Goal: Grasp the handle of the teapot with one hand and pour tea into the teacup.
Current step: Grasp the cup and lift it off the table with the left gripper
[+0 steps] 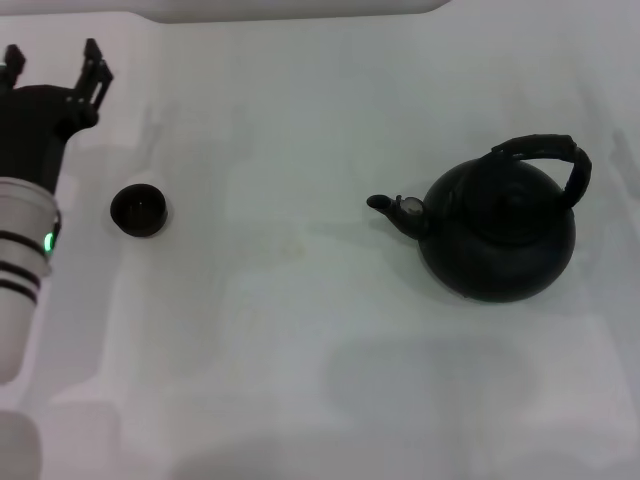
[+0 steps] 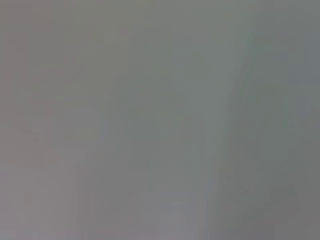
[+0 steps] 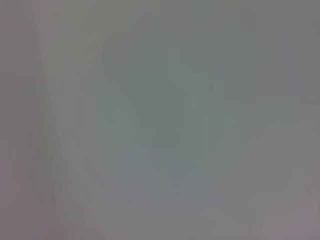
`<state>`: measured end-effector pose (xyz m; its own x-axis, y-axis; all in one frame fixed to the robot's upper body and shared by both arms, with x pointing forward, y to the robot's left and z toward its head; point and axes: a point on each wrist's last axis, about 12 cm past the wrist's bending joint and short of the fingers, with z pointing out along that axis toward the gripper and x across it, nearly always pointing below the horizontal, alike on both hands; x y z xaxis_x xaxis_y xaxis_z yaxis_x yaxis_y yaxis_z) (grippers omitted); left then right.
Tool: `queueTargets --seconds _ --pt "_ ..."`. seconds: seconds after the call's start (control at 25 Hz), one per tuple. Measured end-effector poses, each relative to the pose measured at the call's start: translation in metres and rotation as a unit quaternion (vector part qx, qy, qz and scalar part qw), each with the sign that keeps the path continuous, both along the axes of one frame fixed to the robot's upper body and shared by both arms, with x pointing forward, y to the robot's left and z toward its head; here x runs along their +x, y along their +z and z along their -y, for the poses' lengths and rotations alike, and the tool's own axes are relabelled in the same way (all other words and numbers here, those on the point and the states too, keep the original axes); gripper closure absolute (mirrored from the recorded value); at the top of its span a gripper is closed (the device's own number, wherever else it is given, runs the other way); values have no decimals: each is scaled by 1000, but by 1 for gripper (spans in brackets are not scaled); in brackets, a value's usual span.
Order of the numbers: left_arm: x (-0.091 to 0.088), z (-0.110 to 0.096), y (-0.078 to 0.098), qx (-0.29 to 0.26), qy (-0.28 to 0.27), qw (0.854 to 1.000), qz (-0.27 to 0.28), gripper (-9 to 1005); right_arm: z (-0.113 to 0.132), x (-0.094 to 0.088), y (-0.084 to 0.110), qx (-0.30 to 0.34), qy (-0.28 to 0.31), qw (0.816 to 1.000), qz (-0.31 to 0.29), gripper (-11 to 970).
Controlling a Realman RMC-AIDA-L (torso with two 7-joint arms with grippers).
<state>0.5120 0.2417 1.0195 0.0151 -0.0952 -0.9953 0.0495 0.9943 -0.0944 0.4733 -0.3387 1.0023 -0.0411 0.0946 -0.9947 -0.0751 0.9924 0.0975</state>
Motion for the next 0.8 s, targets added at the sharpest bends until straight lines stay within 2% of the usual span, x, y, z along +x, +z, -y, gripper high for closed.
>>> queueTargets --seconds 0.24,0.36,0.64,0.8 --pt "15 17 3 -31 -22 998 -42 109 1 0 0 0 -2 1000 1 94" --pt "26 22 10 -63 -18 996 -60 109 1 0 0 0 -2 1000 1 94" --pt "58 18 34 -132 -29 981 -136 108 2 -1 -1 -2 -4 1000 -3 95" --pt "70 16 45 -132 -46 976 -167 109 3 -1 -1 -3 -5 1000 -3 95"
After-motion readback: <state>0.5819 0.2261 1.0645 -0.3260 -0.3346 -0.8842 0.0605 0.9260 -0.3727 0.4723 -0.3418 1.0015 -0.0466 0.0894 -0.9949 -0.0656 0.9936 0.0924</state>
